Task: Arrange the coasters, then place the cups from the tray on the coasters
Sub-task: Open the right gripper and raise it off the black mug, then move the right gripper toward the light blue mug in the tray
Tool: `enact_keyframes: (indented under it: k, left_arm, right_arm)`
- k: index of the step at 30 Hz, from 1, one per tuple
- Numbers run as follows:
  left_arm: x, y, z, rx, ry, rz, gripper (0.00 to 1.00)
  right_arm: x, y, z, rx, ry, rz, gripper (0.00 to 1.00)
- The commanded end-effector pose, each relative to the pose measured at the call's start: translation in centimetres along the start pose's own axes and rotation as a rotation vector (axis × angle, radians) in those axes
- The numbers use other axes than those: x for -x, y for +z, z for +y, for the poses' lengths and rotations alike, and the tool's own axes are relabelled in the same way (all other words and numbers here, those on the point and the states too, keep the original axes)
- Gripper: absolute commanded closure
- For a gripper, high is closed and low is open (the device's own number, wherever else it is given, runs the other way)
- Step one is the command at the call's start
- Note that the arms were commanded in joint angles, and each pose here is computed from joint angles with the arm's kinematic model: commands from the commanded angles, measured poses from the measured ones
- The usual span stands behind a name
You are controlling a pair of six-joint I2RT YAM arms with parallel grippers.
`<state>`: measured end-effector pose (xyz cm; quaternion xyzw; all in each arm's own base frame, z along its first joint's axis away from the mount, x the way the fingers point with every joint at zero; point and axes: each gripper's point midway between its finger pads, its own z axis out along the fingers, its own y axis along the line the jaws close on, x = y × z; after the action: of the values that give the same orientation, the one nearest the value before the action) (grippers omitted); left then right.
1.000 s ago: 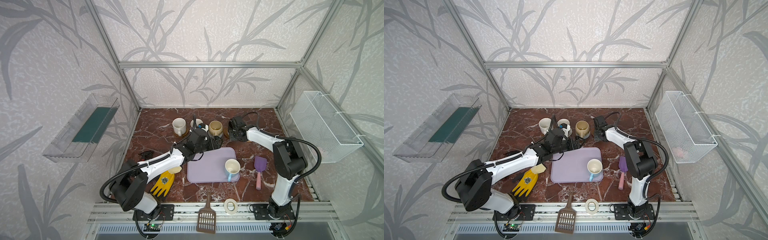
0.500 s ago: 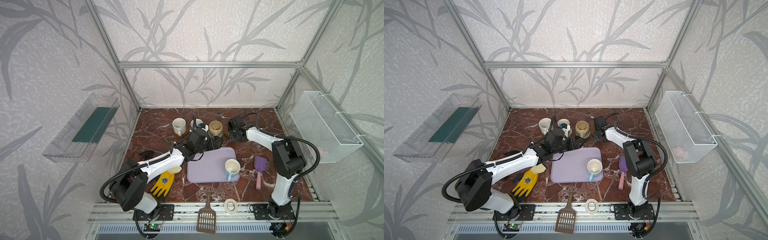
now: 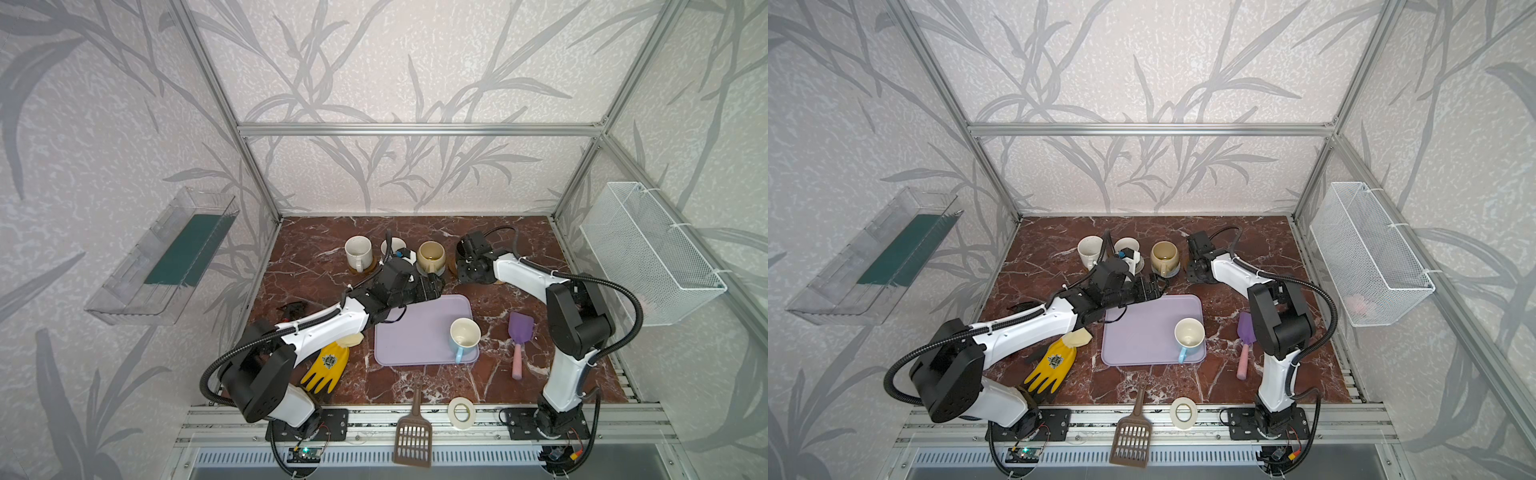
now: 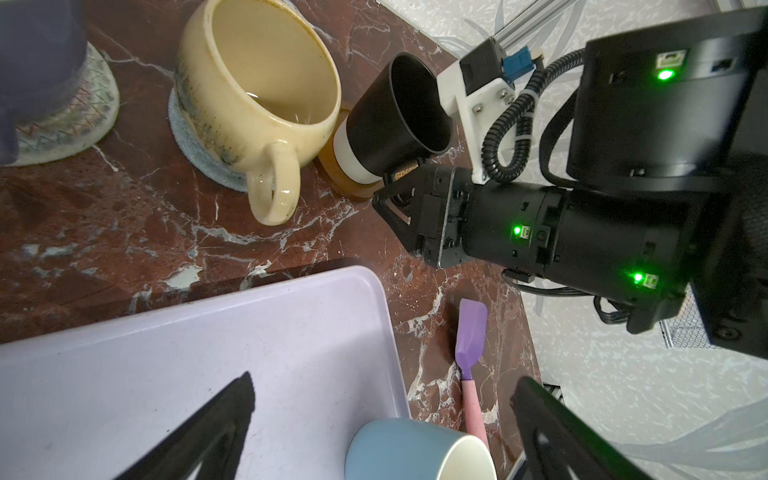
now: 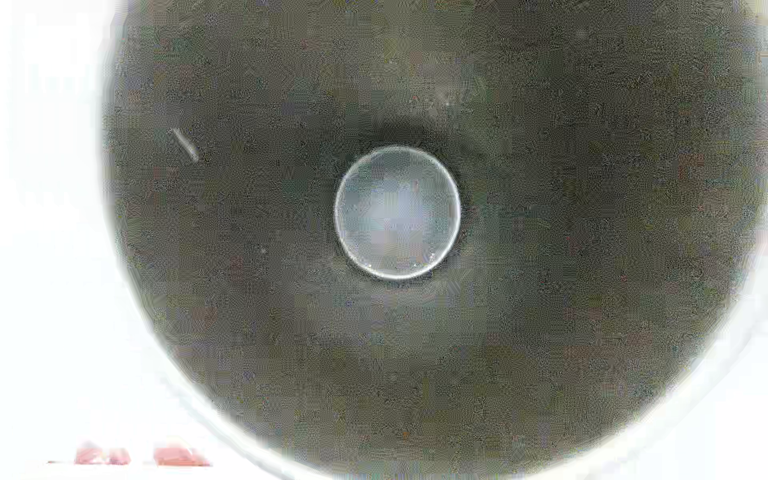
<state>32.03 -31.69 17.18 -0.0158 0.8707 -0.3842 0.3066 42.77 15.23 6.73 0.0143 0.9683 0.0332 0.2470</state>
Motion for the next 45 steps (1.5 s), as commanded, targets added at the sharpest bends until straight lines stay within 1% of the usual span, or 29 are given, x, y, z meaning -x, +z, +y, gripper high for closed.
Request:
enact_keyframes:
  k: [1, 10, 17, 19, 20, 23, 24, 25, 26, 29, 32, 33, 35, 36, 37, 39, 40, 42, 45]
  left_arm:
    - [0.3, -0.8, -0.3, -0.011, 0.002, -0.027, 0.01]
    - [0.2, -1.3, -0.2, -0.006, 0.003, -0.033, 0.01]
    - [0.3, -2.0, -0.2, -0.009, 0.004, -0.044, 0.01]
    - [0.3, -2.3, -0.2, -0.010, 0.004, -0.047, 0.01]
    - [0.3, -2.5, -0.3, -0.010, 0.005, -0.050, 0.01]
    - [0.2, -3.0, -0.3, -0.012, 0.007, -0.049, 0.01]
    - [0.1, -3.2, -0.3, -0.017, 0.008, -0.046, 0.01]
    - [0.1, -3.4, -0.4, -0.024, 0.008, -0.047, 0.01]
    - [0.0, -3.6, -0.6, -0.035, 0.008, -0.048, 0.01]
    - [-0.2, -4.2, -0.7, -0.052, 0.005, -0.048, 0.01]
    - [-0.5, -5.0, -0.4, -0.037, 0.010, -0.038, 0.01]
    - [-0.6, -5.2, -0.3, -0.028, 0.013, -0.032, 0.00]
    - [-0.7, -5.8, 0.0, -0.014, 0.016, -0.030, 0.01]
    - [-0.8, -6.1, 0.2, -0.006, 0.012, -0.031, 0.01]
    - [-0.8, -6.3, 0.2, -0.006, 0.011, -0.031, 0.01]
    - [-1.0, -6.9, 0.2, -0.007, 0.016, -0.031, 0.01]
    - [-1.1, -7.2, 0.4, 0.000, 0.016, -0.033, 0.01]
    - [-1.1, -7.8, 0.8, 0.021, 0.017, -0.037, 0.01]
    - [-1.4, -8.6, 1.1, 0.043, 0.030, -0.024, 0.01]
  right_arm:
    - [0.7, -1.8, 0.3, 0.021, -0.009, -0.035, 0.64]
    - [0.8, -3.8, 0.8, 0.077, 0.001, -0.061, 0.64]
    - [0.6, -4.9, 0.4, 0.068, 0.001, -0.066, 0.63]
    - [0.9, -6.4, 0.3, 0.078, 0.005, -0.092, 0.61]
    - [0.9, -7.0, 0.2, 0.084, 0.005, -0.102, 0.57]
    - [0.8, -9.3, 0.4, 0.113, -0.022, -0.135, 0.40]
    - [0.7, -10.2, 0.3, 0.113, -0.031, -0.141, 0.32]
    - [0.5, -10.8, 0.0, 0.106, -0.034, -0.140, 0.16]
    - [0.2, -11.5, -0.3, 0.100, -0.042, -0.136, 0.03]
    - [-0.8, -13.6, -1.4, 0.069, -0.062, -0.139, 0.01]
    - [-1.6, -16.3, -2.5, 0.076, -0.031, -0.208, 0.01]
    - [-1.8, -17.4, -2.6, 0.101, -0.012, -0.252, 0.01]
    - [-2.3, -18.7, -1.7, 0.219, 0.001, -0.344, 0.01]
    - [-2.8, -19.5, -0.9, 0.298, -0.015, -0.386, 0.01]
    - [-3.4, -20.1, -0.8, 0.346, 0.002, -0.418, 0.01]
    - [-4.1, -20.8, -1.8, 0.358, 0.102, -0.453, 0.01]
    - [-4.6, -21.0, -2.1, 0.367, 0.112, -0.439, 0.01]
    - [-5.6, -21.7, -1.3, 0.412, 0.042, -0.388, 0.01]
    - [-7.6, -21.7, -0.9, 0.424, 0.024, -0.251, 0.01]
